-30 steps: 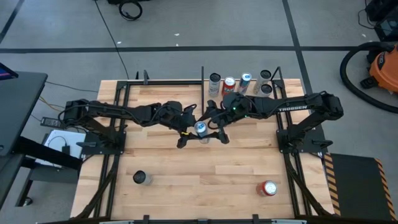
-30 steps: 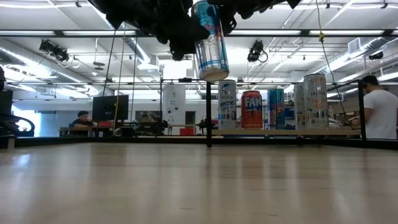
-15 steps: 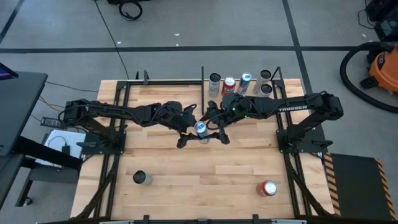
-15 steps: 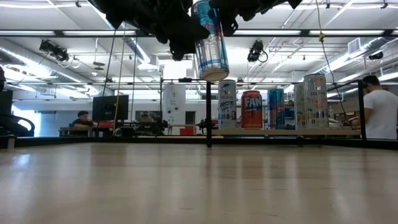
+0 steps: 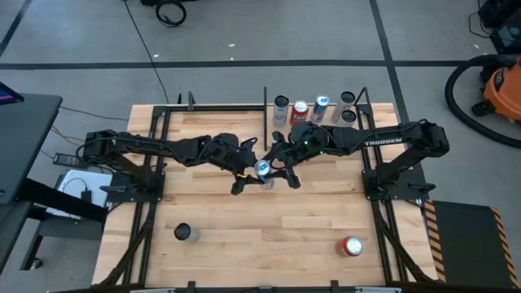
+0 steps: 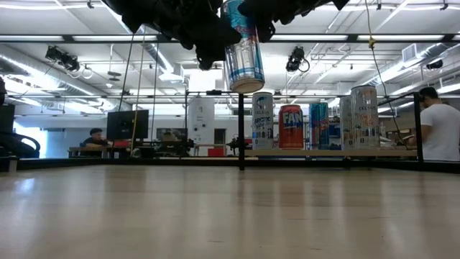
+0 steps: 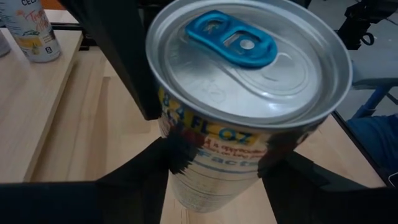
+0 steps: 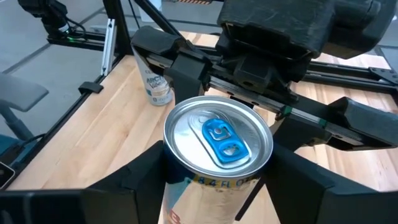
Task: Place canned beverage on shelf
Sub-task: Put the blue soda can on the shelf aligned with the other blue soda can
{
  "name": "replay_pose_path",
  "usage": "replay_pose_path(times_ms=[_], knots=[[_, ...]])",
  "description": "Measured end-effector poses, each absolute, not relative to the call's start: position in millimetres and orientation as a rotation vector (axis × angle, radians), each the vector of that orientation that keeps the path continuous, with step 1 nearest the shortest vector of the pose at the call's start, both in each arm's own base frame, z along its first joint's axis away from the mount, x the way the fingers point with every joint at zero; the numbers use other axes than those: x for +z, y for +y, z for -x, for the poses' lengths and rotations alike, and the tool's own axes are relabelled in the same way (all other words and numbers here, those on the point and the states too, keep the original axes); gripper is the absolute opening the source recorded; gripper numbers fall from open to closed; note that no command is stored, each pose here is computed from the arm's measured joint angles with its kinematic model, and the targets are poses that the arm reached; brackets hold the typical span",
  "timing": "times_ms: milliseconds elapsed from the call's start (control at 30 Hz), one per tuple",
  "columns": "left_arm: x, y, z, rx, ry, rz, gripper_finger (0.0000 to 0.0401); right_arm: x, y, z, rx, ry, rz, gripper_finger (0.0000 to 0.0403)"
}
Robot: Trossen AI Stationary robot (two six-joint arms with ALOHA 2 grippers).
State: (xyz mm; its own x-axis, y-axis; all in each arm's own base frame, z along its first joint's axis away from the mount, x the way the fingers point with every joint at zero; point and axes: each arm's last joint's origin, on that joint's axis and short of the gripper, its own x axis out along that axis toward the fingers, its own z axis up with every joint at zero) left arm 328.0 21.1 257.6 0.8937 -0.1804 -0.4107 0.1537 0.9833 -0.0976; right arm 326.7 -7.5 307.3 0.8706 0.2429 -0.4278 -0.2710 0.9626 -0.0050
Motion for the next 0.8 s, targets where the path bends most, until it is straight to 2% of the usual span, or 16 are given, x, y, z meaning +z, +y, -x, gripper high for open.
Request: replay_pose_path(times_ms=[633,800], knots=[[256.0,19.7,-329.5,-0.197,0.426,-0.013,0.0305,305.1,-6.5,-325.6,0.271,0.466,0.057,0.0236],[254.7,20.5,-327.5,-0.192,0.453,0.002,0.0313,303.6,-7.3,-324.9,0.234,0.486,0.056,0.0236]])
